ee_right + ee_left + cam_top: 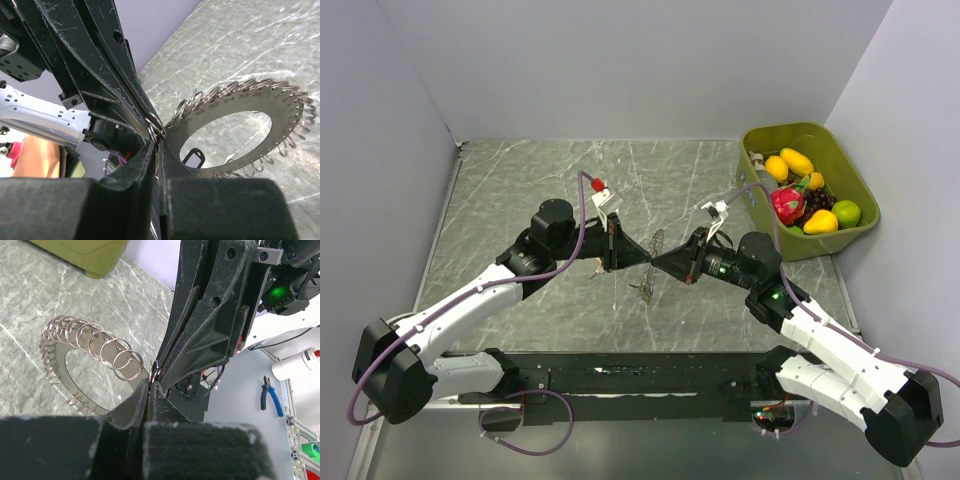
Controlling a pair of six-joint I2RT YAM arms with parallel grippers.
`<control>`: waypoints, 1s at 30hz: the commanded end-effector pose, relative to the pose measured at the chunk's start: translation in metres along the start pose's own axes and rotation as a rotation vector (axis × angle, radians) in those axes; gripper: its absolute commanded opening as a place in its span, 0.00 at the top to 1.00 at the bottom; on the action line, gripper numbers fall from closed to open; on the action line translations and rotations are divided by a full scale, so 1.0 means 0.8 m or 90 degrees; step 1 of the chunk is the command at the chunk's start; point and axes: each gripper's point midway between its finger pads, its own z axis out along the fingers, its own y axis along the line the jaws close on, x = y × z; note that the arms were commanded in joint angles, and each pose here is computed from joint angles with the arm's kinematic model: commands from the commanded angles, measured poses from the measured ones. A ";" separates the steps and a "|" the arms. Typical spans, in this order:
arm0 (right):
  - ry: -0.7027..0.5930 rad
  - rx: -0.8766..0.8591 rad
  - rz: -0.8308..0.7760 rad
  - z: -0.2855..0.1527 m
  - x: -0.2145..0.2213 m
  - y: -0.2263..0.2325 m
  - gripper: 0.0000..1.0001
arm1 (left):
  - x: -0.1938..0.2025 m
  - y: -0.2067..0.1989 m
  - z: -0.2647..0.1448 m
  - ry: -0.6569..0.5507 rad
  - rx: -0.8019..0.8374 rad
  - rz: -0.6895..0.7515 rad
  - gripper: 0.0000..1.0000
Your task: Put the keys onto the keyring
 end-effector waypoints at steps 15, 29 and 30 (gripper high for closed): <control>-0.082 -0.045 -0.098 -0.021 -0.021 0.021 1.00 | -0.031 -0.022 -0.003 -0.051 0.026 0.023 0.45; -0.091 -0.081 -0.167 -0.028 -0.022 0.033 1.00 | -0.035 -0.048 -0.026 -0.062 0.113 0.018 0.36; -0.091 -0.089 -0.171 -0.028 -0.022 0.036 1.00 | -0.037 -0.052 -0.025 -0.063 0.130 0.026 0.39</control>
